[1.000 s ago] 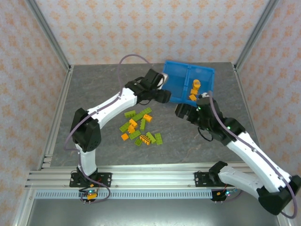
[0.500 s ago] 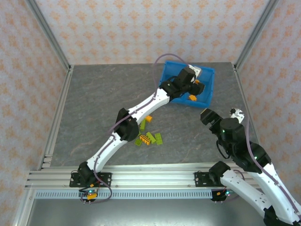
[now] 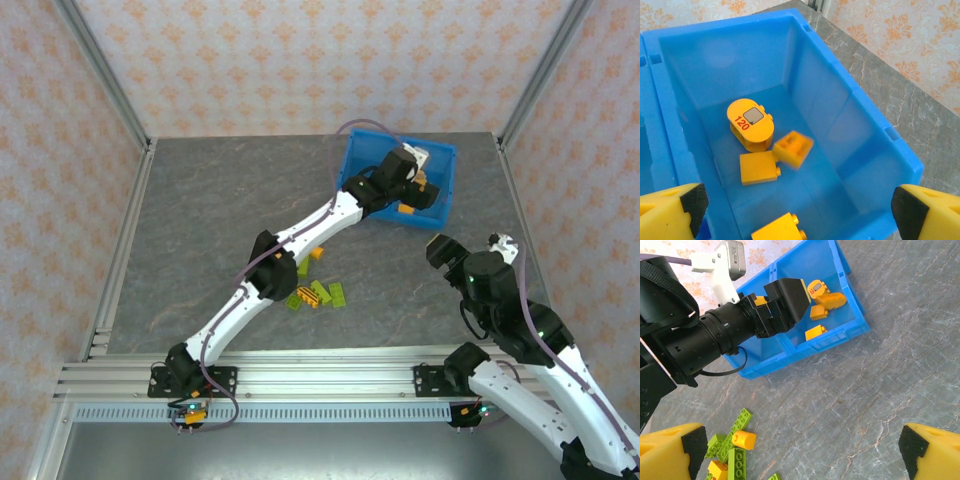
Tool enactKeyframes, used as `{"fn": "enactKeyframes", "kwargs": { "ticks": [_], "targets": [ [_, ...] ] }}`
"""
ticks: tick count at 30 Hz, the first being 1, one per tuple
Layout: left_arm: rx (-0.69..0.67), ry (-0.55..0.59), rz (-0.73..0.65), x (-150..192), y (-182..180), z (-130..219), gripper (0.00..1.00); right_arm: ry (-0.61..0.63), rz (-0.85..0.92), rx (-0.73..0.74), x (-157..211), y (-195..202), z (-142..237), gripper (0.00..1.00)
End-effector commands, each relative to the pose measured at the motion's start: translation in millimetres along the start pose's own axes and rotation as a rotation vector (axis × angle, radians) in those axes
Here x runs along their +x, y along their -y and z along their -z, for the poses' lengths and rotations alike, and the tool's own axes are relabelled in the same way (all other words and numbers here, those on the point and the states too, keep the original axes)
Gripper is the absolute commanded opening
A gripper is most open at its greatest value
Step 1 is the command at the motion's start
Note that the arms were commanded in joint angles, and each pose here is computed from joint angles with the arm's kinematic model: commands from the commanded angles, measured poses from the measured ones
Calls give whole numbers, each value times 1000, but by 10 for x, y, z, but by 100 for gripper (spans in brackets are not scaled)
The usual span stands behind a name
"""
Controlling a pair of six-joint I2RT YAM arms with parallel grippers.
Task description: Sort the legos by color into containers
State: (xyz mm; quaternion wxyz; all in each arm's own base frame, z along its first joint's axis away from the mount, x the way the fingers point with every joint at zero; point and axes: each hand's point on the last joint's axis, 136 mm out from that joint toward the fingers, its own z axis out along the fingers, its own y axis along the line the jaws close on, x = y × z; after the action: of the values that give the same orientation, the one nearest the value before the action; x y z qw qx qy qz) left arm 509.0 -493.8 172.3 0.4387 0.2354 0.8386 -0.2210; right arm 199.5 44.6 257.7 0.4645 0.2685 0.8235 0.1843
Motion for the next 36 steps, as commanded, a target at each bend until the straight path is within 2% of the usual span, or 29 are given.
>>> {"fn": "enactKeyframes", "kwargs": {
  "ticks": [1,6,10,14,20,24,26,30,36],
  "targets": [
    [23,133,27,-813,181,875,100,22,27,31,-23,47,-29,99],
    [7,219,-1,-913,73,1707,100,-45,146,-36,73,-224,-169,99],
    [-65,246,-60,-710,-185,2533,100,-224,292,-150,389,-665,-409,99],
    [-141,209,-178,-213,-416,3278,100,-448,358,-213,849,-1056,-722,100],
    [-121,-52,-514,1026,-605,4037,100,-684,449,-155,1691,-1450,-1155,100],
    [80,-267,-783,2010,-544,4352,100,-771,425,-153,2184,-1701,-1400,97],
    [74,-303,-810,2233,-619,4413,100,-769,410,-129,2341,-1741,-1542,96],
    [18,-279,-794,2394,-731,4304,100,-756,420,-19,2530,-1614,-1845,87],
    [-12,-231,-710,2532,-775,4067,100,-786,506,55,2806,-1480,-2009,70]
  ]
}}
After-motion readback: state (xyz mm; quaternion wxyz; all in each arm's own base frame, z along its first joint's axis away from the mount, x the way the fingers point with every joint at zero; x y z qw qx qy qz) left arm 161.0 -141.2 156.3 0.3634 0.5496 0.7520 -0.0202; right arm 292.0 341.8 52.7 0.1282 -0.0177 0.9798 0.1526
